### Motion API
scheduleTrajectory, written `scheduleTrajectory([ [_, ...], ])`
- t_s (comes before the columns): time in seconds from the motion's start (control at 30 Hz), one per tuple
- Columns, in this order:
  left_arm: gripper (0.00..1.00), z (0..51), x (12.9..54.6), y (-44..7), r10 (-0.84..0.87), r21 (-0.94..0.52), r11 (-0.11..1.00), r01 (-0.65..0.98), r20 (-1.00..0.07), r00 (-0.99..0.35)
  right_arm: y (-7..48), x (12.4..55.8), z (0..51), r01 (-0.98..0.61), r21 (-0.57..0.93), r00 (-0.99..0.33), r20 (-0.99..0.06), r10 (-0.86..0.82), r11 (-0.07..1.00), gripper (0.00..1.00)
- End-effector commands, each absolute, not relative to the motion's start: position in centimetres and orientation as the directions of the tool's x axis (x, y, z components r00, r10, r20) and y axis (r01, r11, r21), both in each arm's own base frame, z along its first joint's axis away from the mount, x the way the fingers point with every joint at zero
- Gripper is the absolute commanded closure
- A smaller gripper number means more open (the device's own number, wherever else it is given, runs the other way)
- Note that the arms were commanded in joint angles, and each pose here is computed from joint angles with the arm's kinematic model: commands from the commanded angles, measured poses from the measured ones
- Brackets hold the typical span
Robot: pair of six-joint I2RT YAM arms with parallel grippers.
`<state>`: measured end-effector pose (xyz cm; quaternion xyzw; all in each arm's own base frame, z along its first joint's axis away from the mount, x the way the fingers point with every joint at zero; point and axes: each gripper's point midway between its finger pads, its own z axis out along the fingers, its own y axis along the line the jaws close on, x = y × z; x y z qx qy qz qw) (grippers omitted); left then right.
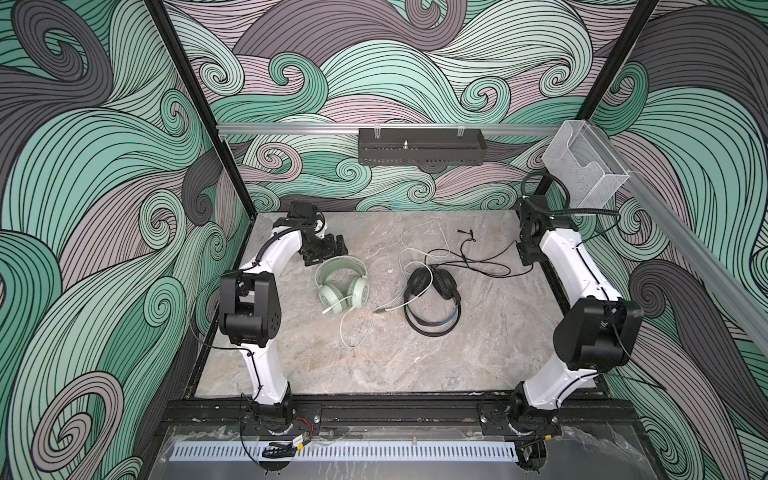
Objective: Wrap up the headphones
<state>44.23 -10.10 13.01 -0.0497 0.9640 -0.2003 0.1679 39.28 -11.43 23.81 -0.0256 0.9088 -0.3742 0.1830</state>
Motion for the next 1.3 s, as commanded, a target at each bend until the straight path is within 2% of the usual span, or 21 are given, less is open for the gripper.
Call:
scheduleTrajectory([
  [0.0, 0.01, 14.1, 44.0, -11.1, -0.126, -0.401, 0.916, 0.011, -0.314, -0.941, -8.0, 41.3, 27.0, 0.053, -0.744, -0.872, -0.360, -0.333, 0.666, 0.01],
  [0.1, 0.02, 15.1, 43.6, -12.1, -0.102, -0.405, 0.913, 0.052, -0.350, -0.931, -4.6, 42.6, 28.7, 0.036, -0.750, -0.807, -0.412, -0.423, 0.661, 0.01],
  [0.33, 0.01, 18.9, 41.5, -18.3, 0.068, -0.400, 0.869, 0.291, -0.487, -0.871, 0.7, 43.1, 31.3, 0.000, -0.741, -0.711, -0.472, -0.522, 0.671, 0.00],
  [0.47, 0.03, 18.8, 40.6, -22.7, 0.112, -0.427, 0.839, 0.338, -0.472, -0.874, 3.3, 41.6, 31.5, -0.048, -0.740, -0.679, -0.468, -0.566, 0.671, 0.00],
  [0.63, 0.06, 18.1, 38.6, -26.9, 0.183, -0.407, 0.847, 0.341, -0.379, -0.907, 6.4, 38.3, 31.1, -0.121, -0.754, -0.636, -0.441, -0.634, 0.646, 0.00],
  [0.73, 0.07, 18.9, 36.5, -29.1, 0.242, -0.383, 0.830, 0.405, -0.407, -0.881, 6.7, 36.4, 31.5, -0.134, -0.746, -0.626, -0.447, -0.639, 0.652, 0.00],
  [0.93, 0.08, 17.8, 32.6, -29.7, 0.249, -0.395, 0.829, 0.396, -0.375, -0.893, 5.4, 33.8, 29.5, -0.192, -0.757, -0.665, -0.368, -0.650, 0.625, 0.00],
  [1.07, 0.08, 16.6, 30.9, -28.8, 0.250, -0.389, 0.838, 0.383, -0.351, -0.902, 7.7, 33.5, 33.4, -0.203, -0.837, -0.581, -0.315, -0.750, 0.509, 0.00],
  [1.27, 0.08, 18.2, 29.7, -28.0, 0.260, -0.391, 0.808, 0.441, -0.435, -0.862, 9.8, 34.6, 40.5, -0.114, -0.912, -0.484, -0.295, -0.824, 0.393, 0.00],
])
